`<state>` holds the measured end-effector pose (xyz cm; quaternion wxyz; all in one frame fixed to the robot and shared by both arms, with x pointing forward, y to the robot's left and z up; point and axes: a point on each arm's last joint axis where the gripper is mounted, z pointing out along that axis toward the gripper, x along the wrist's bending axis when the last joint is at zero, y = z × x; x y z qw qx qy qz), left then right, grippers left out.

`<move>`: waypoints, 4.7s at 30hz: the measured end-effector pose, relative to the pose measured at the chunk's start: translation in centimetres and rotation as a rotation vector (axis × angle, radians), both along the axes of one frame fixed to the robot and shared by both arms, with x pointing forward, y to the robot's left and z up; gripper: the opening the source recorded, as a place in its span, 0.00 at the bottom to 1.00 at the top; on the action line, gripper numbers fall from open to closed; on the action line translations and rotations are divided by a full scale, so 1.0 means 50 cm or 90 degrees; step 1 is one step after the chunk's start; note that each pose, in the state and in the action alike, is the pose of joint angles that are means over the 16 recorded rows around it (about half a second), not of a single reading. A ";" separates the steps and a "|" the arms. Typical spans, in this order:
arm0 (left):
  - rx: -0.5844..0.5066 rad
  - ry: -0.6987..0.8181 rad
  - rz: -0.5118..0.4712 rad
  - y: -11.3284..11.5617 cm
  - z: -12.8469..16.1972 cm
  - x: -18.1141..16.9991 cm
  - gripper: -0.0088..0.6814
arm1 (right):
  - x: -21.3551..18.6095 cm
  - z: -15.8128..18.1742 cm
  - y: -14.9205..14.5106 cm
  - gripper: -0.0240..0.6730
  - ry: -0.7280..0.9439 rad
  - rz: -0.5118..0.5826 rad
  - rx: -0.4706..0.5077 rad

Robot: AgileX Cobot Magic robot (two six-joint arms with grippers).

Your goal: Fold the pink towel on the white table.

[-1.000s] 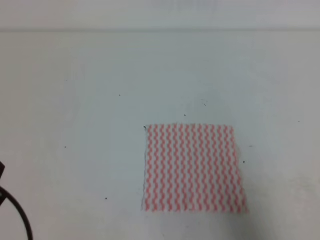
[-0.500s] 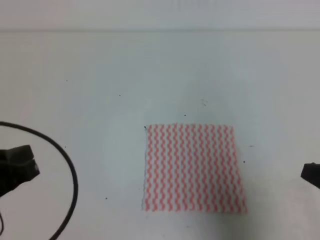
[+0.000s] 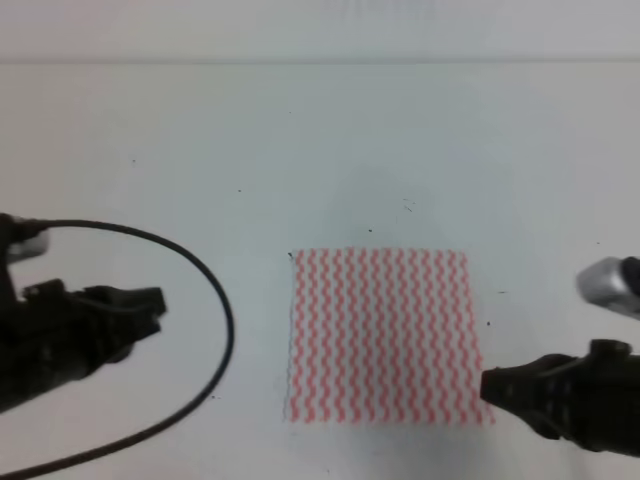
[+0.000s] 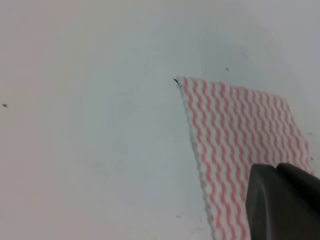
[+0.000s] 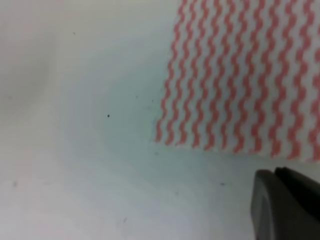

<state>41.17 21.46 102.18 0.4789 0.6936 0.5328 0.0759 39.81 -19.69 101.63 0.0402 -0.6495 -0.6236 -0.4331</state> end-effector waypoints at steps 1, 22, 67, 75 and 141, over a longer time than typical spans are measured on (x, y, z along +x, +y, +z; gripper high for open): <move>-0.003 0.002 -0.011 -0.007 -0.003 0.002 0.01 | 0.002 -0.005 0.007 0.01 0.003 0.005 -0.006; 0.008 -0.004 -0.119 -0.066 -0.023 -0.008 0.01 | 0.056 -0.100 0.033 0.33 0.081 -0.001 -0.110; 0.032 -0.023 -0.104 -0.061 -0.025 0.000 0.01 | 0.078 -0.203 0.045 0.51 0.244 -0.061 -0.132; 0.034 -0.021 -0.102 -0.061 -0.027 0.001 0.01 | 0.077 -0.202 0.049 0.49 0.249 -0.053 -0.119; 0.181 -0.186 -0.281 -0.076 -0.048 0.012 0.01 | 0.202 -0.117 0.106 0.01 0.097 -0.042 -0.082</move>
